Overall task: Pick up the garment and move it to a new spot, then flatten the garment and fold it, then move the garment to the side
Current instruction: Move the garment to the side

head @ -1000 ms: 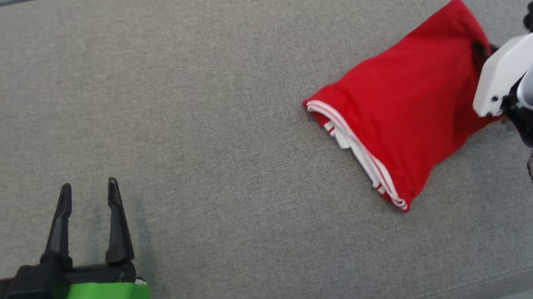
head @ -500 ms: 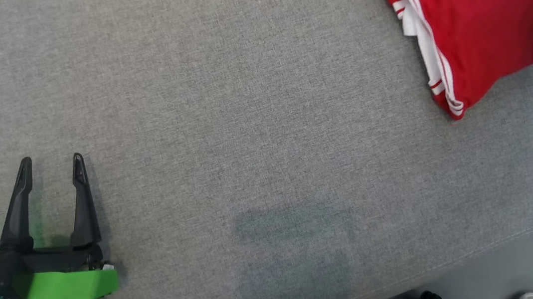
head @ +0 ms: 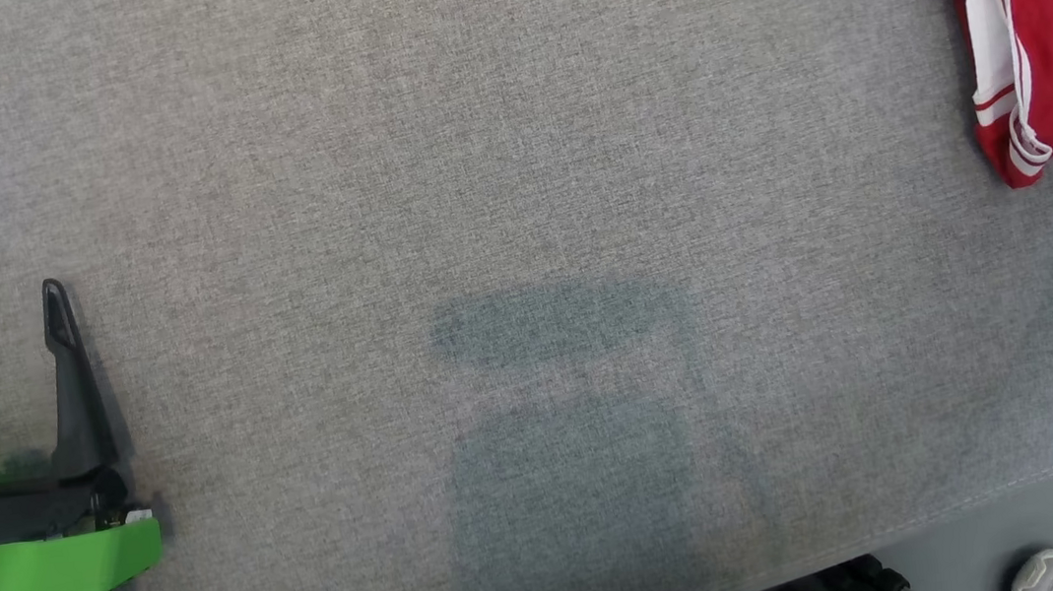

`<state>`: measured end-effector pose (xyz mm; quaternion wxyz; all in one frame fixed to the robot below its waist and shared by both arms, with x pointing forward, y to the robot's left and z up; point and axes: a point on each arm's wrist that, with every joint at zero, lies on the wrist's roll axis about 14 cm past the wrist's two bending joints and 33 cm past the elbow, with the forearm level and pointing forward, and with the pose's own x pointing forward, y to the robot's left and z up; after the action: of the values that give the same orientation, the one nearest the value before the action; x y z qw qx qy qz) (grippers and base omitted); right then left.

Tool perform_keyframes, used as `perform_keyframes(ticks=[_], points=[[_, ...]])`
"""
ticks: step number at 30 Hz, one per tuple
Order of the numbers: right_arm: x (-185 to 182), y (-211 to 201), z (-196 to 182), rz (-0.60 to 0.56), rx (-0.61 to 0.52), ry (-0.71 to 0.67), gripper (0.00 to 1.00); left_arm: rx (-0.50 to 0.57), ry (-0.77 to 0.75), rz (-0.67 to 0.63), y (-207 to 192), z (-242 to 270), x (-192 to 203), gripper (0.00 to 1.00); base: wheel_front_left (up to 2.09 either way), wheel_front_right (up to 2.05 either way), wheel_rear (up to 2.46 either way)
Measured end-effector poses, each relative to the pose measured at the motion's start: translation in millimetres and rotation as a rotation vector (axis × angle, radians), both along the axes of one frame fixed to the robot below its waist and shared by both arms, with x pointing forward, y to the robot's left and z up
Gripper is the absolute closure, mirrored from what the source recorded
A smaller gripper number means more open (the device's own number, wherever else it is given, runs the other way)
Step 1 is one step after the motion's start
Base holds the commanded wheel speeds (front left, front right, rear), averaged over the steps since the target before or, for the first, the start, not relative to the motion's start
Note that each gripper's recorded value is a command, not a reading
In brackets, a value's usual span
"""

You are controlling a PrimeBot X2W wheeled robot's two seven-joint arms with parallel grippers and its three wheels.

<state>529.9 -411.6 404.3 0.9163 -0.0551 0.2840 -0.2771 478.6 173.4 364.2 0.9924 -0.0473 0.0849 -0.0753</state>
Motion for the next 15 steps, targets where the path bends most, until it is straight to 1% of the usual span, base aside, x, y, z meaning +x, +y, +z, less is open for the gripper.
perform_keyframes(ticks=[1,3,6,8,10,13,15], points=[[-1,-1,0,0.001,-0.011,0.003,0.0,0.002,0.0,0.004,2,1,0,0.0,0.0,0.0,0.0],[-3,0,2,-0.003,-0.019,0.002,0.0,0.006,-0.006,0.008,3,3,0,0.0,0.0,0.0,0.0],[-8,-3,13,0.008,-0.068,-0.012,0.0,-0.003,-0.022,0.008,-1,11,0,0.0,0.0,0.0,0.0],[-5,-5,32,0.028,-0.118,-0.071,0.0,-0.01,-0.031,0.006,-4,16,-1,0.0,0.0,0.0,0.0],[2,2,57,0.074,-0.176,-0.156,0.0,-0.013,-0.039,0.01,-5,21,-3,0.0,0.0,0.0,0.0],[14,29,91,0.178,-0.231,-0.298,0.0,-0.02,-0.032,0.027,-4,26,-11,0.0,0.0,0.0,0.0],[15,46,113,0.235,-0.247,-0.398,0.0,-0.021,-0.033,0.041,-2,31,-17,0.0,0.0,0.0,0.0]])
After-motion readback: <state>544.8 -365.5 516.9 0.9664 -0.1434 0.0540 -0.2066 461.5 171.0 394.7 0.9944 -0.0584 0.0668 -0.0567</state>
